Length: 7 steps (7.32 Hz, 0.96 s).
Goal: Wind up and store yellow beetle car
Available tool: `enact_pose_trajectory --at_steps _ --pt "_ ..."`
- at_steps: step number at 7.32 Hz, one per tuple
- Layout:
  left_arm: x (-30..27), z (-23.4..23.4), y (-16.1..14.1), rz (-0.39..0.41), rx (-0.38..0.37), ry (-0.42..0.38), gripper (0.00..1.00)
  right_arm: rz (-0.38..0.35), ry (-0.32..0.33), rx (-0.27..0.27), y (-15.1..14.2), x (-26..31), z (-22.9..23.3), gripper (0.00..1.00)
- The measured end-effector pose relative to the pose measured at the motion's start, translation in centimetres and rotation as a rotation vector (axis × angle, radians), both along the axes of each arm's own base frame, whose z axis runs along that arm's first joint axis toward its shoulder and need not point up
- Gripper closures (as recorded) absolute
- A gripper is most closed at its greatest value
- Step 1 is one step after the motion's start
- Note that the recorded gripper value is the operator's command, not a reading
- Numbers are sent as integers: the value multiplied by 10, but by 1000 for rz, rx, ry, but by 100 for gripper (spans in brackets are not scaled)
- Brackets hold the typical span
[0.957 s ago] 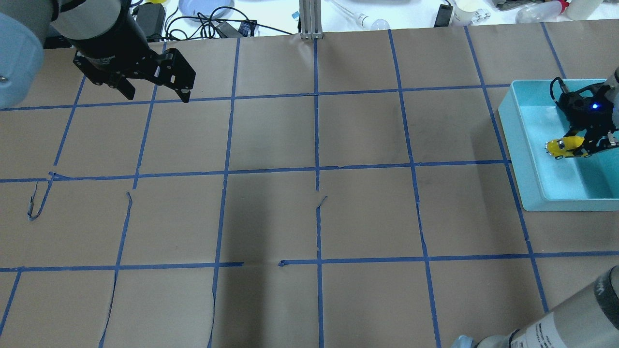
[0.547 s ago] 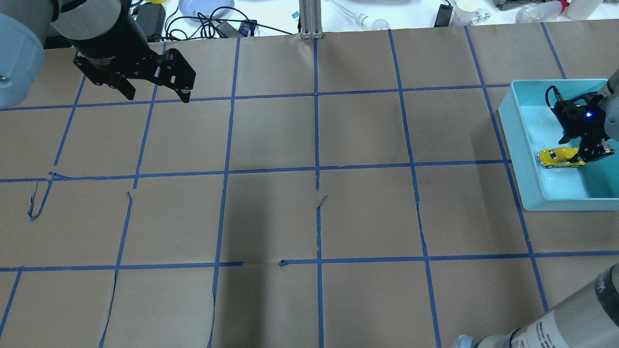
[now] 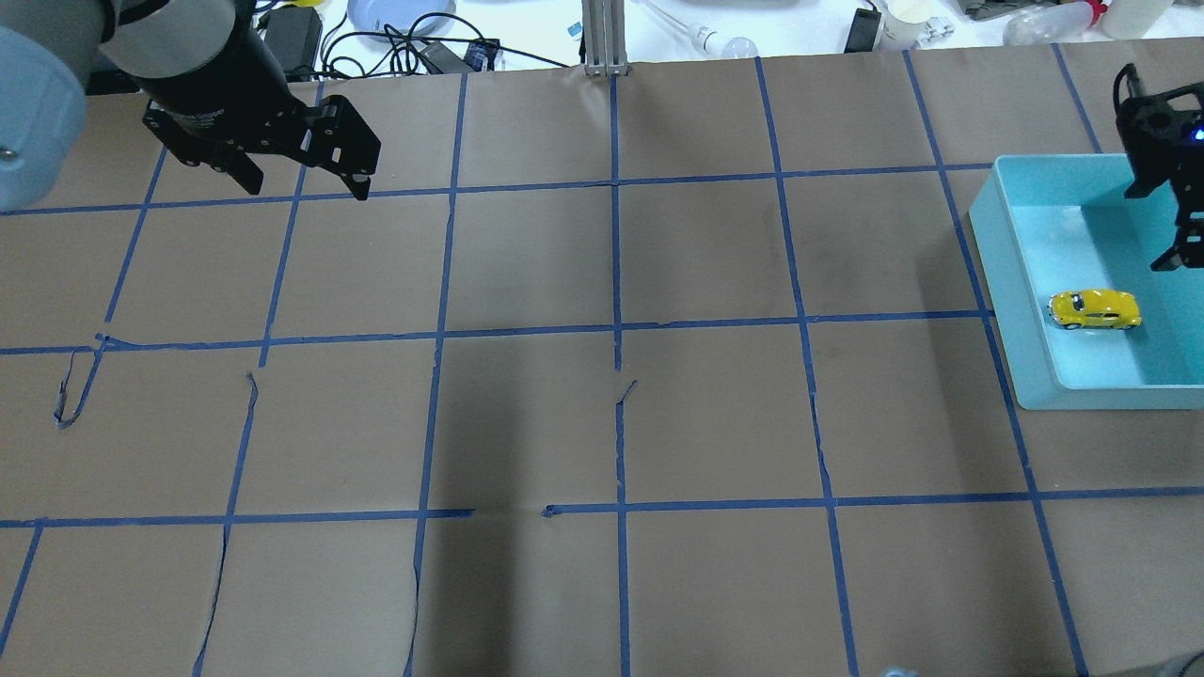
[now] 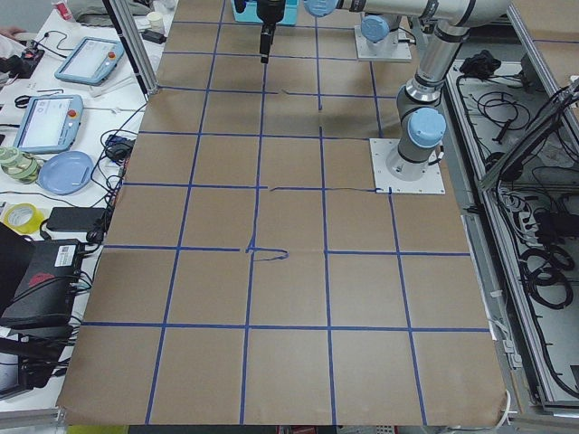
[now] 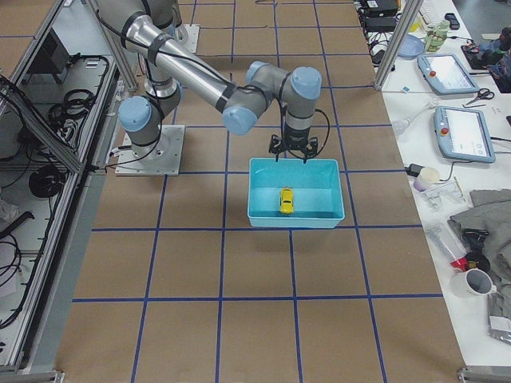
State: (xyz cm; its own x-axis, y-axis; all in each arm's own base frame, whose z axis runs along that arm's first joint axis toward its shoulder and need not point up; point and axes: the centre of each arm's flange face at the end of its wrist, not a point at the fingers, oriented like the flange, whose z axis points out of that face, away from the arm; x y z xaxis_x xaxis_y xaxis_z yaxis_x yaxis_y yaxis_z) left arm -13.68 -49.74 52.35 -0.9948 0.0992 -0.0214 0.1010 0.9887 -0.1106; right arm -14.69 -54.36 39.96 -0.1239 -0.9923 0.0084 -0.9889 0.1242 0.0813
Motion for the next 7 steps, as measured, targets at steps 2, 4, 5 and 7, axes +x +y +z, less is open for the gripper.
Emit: enact_pose_trajectory --at_steps 2,4,5,7 --pt "0 0 0 0 1 0 0 -160 -20 -22 13 82 80 0" --pt "0 0 0 0 1 0 0 -402 -30 -54 26 171 123 0" --pt "0 0 0 -1 1 0 0 -515 -33 -76 32 217 134 0" --pt "0 -1 0 -1 2 0 0 -812 -52 -107 44 287 140 0"
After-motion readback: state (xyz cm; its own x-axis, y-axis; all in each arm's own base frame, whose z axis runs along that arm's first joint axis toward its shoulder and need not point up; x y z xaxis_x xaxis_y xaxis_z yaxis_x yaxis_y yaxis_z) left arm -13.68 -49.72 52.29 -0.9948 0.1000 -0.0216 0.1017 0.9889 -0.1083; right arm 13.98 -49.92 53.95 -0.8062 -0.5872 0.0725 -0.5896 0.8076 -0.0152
